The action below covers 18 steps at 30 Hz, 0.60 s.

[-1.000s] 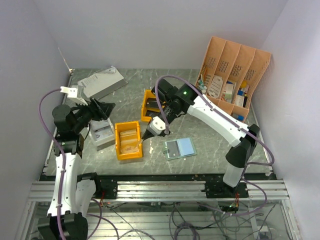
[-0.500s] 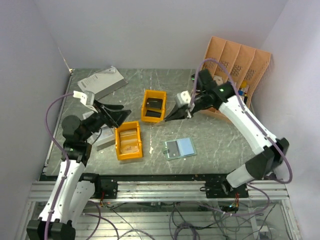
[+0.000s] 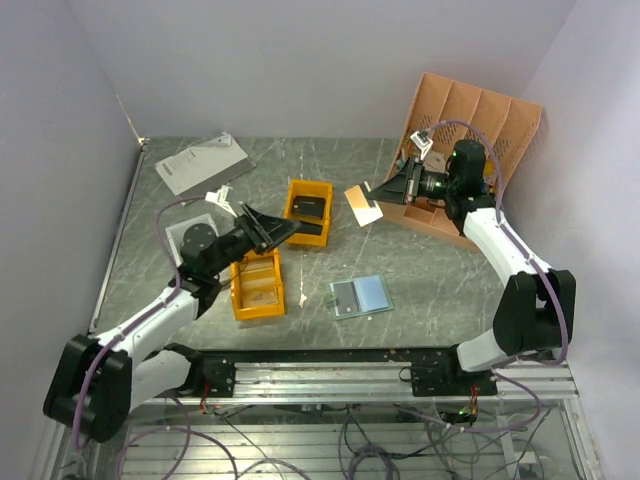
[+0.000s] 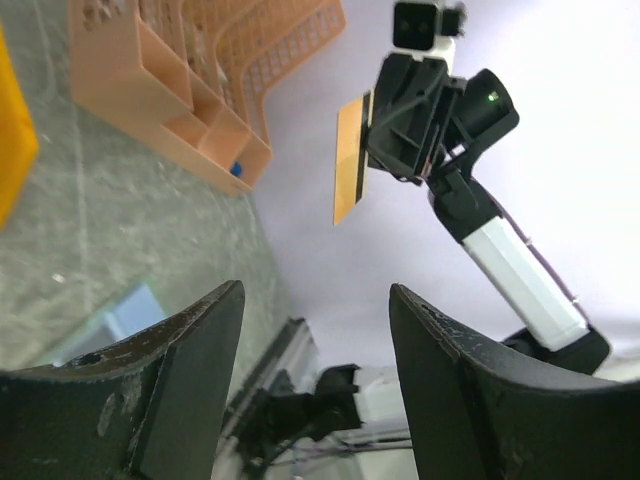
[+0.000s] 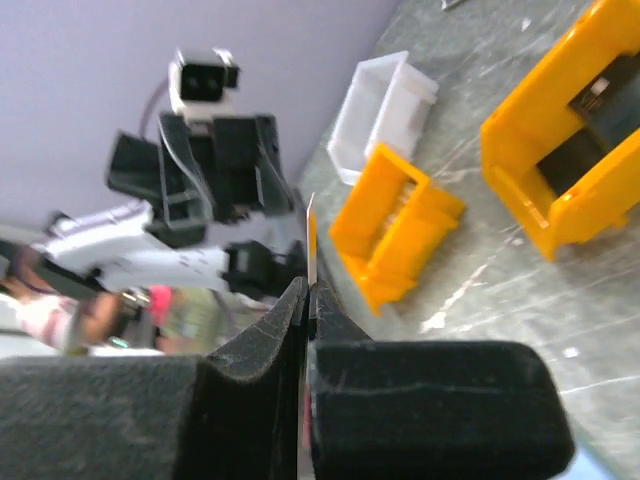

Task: Put the credit cards into the card holder
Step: Pick up the credit card from the storage box.

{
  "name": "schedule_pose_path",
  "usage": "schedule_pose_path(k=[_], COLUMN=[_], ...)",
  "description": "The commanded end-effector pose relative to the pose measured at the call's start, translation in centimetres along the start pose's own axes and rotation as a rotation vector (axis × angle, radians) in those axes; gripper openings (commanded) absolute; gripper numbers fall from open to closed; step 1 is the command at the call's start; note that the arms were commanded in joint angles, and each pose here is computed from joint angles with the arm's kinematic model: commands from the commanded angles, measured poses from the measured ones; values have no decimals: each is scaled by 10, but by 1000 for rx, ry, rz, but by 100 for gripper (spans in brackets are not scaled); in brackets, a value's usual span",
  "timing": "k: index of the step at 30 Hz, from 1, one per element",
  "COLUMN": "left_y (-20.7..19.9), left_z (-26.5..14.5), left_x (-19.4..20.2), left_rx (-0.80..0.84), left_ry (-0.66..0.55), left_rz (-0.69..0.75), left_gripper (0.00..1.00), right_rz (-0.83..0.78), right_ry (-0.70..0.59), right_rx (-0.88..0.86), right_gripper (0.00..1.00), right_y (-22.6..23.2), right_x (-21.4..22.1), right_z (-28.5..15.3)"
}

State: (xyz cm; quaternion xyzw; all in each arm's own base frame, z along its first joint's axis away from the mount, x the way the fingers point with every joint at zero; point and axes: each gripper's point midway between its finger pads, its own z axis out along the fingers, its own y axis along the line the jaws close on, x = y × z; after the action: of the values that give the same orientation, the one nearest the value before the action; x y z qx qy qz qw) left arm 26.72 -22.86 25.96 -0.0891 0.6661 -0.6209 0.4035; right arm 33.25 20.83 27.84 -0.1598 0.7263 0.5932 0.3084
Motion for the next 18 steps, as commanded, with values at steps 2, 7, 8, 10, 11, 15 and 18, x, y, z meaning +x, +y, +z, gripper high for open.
schedule_pose_path(k=[2,7,8,10,11,15,18], left_y=[-33,-40,-42,-43,-44,-45,-43], left_z=[31,49,53,61,64,76,85], left_x=[1,13,16,23,28,37,42], left_rx=[23,30,28,17,13,1,-5], left_ry=[-33,-37,-38,-27,-21,-25,-34], left_rz=[-155,-245,-254,-270,-283,-300,-307], left_gripper=[71,71,71,71,71,71,71], right_rz=[571,731,742,758,766,759,719], right_ry=[-33,-18,-14,-2,2,10,10], right_rx=[85,106,110,96,86,64,30], right_gripper=[0,0,0,0,0,0,0], right_y=[-10,-22,-23,-22,-21,-15,-8], right_x=[-5,4,3,2,2,3,6], right_z=[8,11,11,12,13,14,15])
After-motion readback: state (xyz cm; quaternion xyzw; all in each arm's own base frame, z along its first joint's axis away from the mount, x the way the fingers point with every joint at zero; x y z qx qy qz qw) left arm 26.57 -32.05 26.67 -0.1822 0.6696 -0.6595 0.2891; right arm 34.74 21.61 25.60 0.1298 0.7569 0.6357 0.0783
